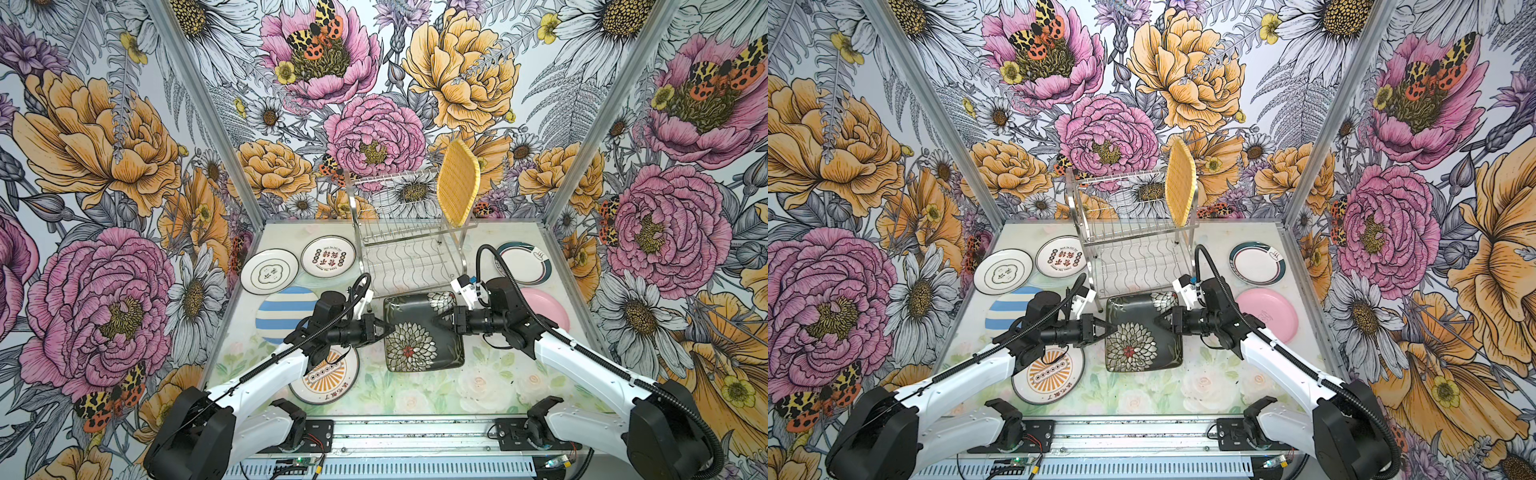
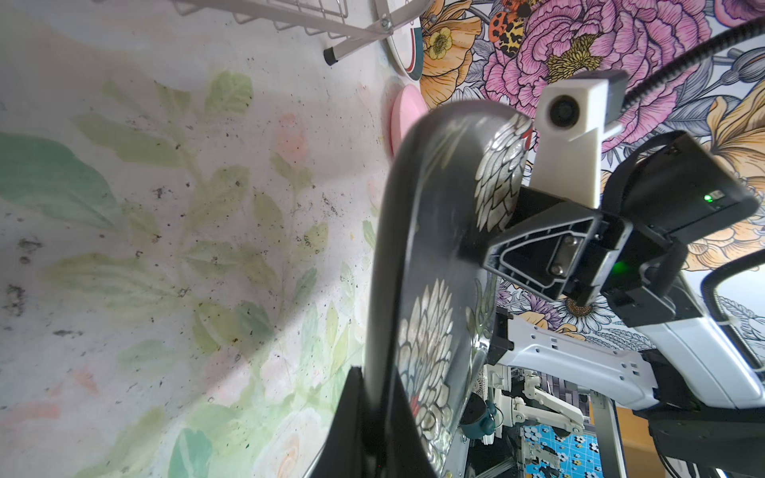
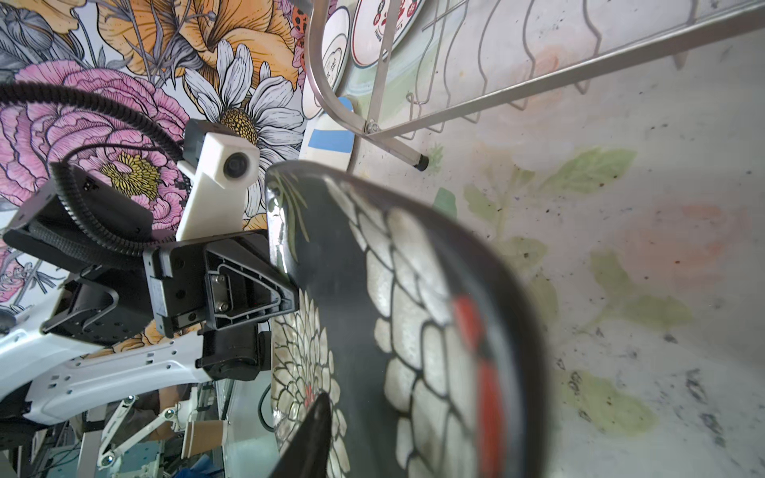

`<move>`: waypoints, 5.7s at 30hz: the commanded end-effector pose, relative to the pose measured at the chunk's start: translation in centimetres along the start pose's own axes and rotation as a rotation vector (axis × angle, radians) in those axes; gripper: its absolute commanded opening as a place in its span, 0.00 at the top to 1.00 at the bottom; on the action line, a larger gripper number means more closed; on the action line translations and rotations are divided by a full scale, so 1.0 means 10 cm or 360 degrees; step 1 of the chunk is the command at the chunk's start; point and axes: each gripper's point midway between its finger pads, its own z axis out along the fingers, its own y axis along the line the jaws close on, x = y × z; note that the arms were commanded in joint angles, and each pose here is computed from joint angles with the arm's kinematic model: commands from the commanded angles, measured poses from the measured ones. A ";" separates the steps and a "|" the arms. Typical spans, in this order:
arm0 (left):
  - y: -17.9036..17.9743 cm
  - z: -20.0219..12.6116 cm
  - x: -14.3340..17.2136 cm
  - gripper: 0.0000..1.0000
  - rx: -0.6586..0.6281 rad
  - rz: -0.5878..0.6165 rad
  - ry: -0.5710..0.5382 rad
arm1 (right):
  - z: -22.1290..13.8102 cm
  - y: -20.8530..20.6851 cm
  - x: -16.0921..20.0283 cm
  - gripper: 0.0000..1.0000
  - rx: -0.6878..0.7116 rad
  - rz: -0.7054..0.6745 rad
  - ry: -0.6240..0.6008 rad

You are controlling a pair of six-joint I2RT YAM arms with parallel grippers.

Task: Load plates into a dish rack
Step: Pick up the plate from the bottom-center of the table, then place the plate on the dish rack.

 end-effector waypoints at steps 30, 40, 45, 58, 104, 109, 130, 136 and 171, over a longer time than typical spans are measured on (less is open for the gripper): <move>-0.01 -0.28 -0.39 0.06 -0.0133 0.0143 -0.0261 | -0.86 0.36 -0.67 1.00 0.0423 -0.0328 -0.0616; 0.09 -0.26 -0.53 0.03 -0.0272 0.0188 -0.0367 | -1.63 1.02 -1.00 1.00 0.0566 -0.0566 -0.0970; 0.12 -0.19 -0.58 0.02 -0.0319 0.0213 -0.0374 | -1.96 1.38 -1.20 1.00 0.0604 -0.0675 -0.1160; 0.11 -0.07 -0.59 0.01 -0.0319 0.0230 -0.0364 | -2.44 2.21 -1.97 1.00 0.0773 -0.0894 -0.1580; 0.27 -0.11 -0.62 0.01 -0.0316 0.0180 -0.0401 | -1.65 1.95 -3.59 1.00 0.1431 -0.0940 -0.2205; 0.30 -0.11 -0.61 0.01 -0.0317 0.0169 -0.0403 | -1.58 1.90 -3.62 1.00 0.1442 -0.0941 -0.2184; 0.35 -0.13 -0.62 0.01 -0.0319 0.0158 -0.0407 | -1.45 1.57 -3.62 1.00 0.1514 -0.0936 -0.2069; 0.35 -0.13 -0.62 0.01 -0.0319 0.0156 -0.0407 | -1.40 1.50 -3.60 1.00 0.1517 -0.0942 -0.2034; 0.32 -0.18 -0.60 0.01 -0.0322 0.0161 -0.0415 | -1.43 1.57 -3.69 1.00 0.1469 -0.1042 -0.1935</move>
